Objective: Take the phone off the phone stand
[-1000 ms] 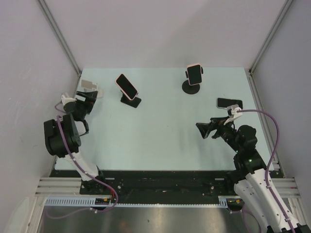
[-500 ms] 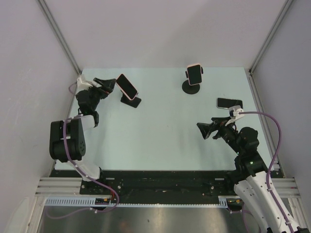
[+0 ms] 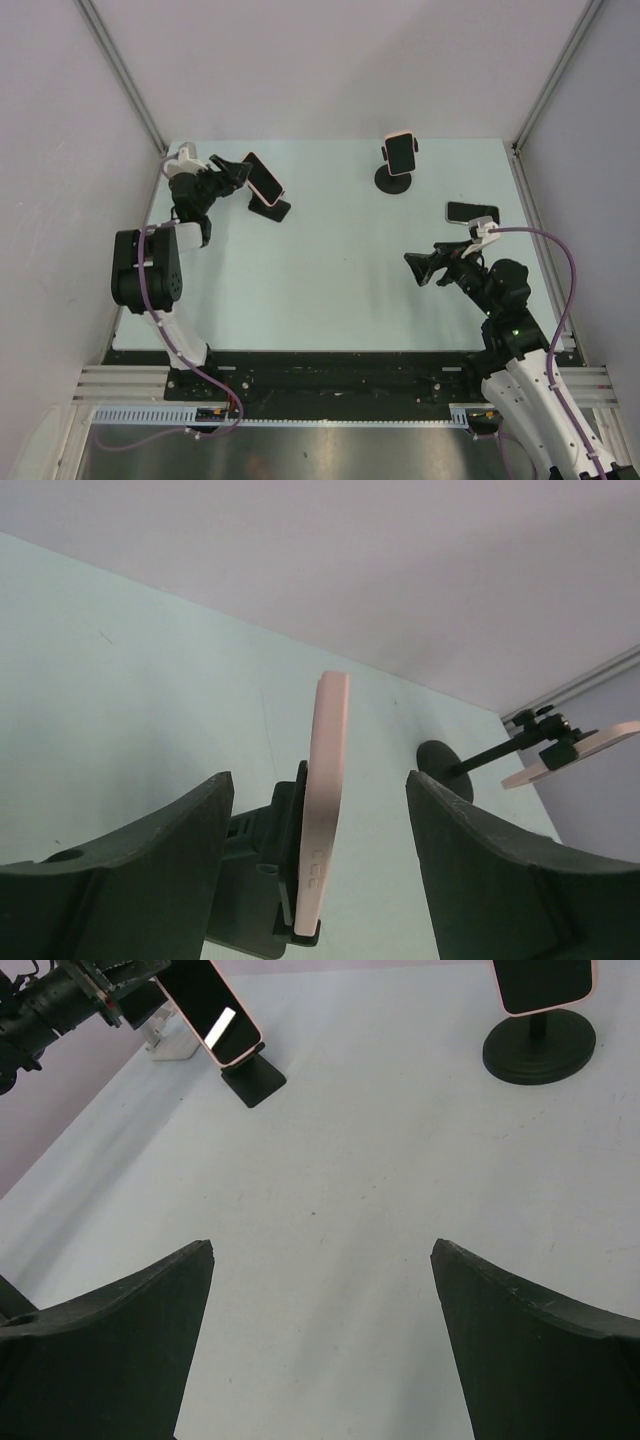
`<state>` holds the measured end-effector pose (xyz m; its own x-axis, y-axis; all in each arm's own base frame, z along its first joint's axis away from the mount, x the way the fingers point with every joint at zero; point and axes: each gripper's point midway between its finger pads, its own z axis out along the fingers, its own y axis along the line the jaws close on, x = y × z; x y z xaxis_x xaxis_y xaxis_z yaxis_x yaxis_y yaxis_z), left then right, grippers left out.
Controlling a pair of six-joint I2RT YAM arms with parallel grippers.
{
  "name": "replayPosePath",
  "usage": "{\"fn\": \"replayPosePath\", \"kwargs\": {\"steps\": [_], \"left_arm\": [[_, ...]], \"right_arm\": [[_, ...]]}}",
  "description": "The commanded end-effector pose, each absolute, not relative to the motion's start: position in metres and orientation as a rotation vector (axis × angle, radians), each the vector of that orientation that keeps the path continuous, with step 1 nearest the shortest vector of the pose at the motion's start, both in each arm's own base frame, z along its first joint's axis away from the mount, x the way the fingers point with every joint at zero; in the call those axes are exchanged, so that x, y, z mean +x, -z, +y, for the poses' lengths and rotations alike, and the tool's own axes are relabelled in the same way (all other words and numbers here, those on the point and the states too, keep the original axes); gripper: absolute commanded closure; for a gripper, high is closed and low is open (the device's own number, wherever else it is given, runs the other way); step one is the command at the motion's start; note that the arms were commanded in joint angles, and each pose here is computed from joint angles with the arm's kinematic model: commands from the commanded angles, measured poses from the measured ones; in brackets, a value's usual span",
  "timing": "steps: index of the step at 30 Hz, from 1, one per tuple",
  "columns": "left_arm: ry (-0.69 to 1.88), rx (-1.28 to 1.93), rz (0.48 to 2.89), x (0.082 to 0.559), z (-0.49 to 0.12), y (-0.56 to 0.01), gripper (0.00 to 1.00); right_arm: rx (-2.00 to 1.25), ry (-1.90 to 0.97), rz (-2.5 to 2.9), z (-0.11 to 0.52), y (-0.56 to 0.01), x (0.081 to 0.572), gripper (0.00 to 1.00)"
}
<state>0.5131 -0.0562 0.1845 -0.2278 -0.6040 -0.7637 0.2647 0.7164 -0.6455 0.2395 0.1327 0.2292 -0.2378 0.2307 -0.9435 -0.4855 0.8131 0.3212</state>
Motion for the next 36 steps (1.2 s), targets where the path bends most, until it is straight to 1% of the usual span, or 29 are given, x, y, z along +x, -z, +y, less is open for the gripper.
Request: {"fn": "replayPosePath", "kwargs": {"steps": [1, 3, 4, 12, 13, 15, 16, 19, 21, 22, 30, 33, 36], "left_arm": [[0.785, -0.194, 1.612, 0.523, -0.064, -0.190, 0.29], [0.788, -0.175, 1.616, 0.523, -0.068, -0.190, 0.33], [0.788, -0.168, 1.618, 0.523, -0.069, -0.190, 0.38], [0.810, -0.116, 1.629, 0.519, -0.079, -0.190, 0.64], [0.816, -0.109, 1.627, 0.519, -0.081, -0.192, 0.71], [0.821, -0.094, 1.615, 0.516, -0.083, -0.199, 0.78], [0.819, -0.090, 1.609, 0.516, -0.083, -0.203, 0.85], [0.818, -0.073, 1.580, 0.514, -0.083, -0.219, 0.93], [0.822, -0.064, 1.557, 0.512, -0.083, -0.231, 0.96], [0.828, -0.058, 1.551, 0.511, -0.085, -0.235, 1.00], [0.839, -0.030, 1.475, 0.498, -0.089, -0.277, 1.00], [0.860, -0.013, 1.443, 0.489, -0.093, -0.296, 1.00], [0.906, -0.027, 1.423, 0.477, -0.098, -0.310, 1.00]], "right_arm": [[-0.217, -0.663, 1.665, 0.133, -0.234, 0.242, 0.04], [-0.215, -0.664, 1.672, 0.133, -0.232, 0.243, 0.04], [-0.216, -0.665, 1.672, 0.134, -0.232, 0.242, 0.04], [-0.218, -0.663, 1.673, 0.133, -0.232, 0.242, 0.05], [-0.217, -0.664, 1.672, 0.133, -0.232, 0.242, 0.05], [-0.219, -0.666, 1.664, 0.133, -0.234, 0.241, 0.05], [-0.218, -0.667, 1.662, 0.133, -0.235, 0.241, 0.05], [-0.218, -0.670, 1.658, 0.134, -0.236, 0.240, 0.05], [-0.217, -0.670, 1.651, 0.133, -0.238, 0.240, 0.05], [-0.218, -0.671, 1.652, 0.133, -0.237, 0.239, 0.05], [-0.210, -0.679, 1.631, 0.133, -0.245, 0.236, 0.05], [-0.208, -0.680, 1.636, 0.133, -0.247, 0.236, 0.01], [-0.216, -0.726, 1.648, 0.139, -0.247, 0.234, 0.00]]}}
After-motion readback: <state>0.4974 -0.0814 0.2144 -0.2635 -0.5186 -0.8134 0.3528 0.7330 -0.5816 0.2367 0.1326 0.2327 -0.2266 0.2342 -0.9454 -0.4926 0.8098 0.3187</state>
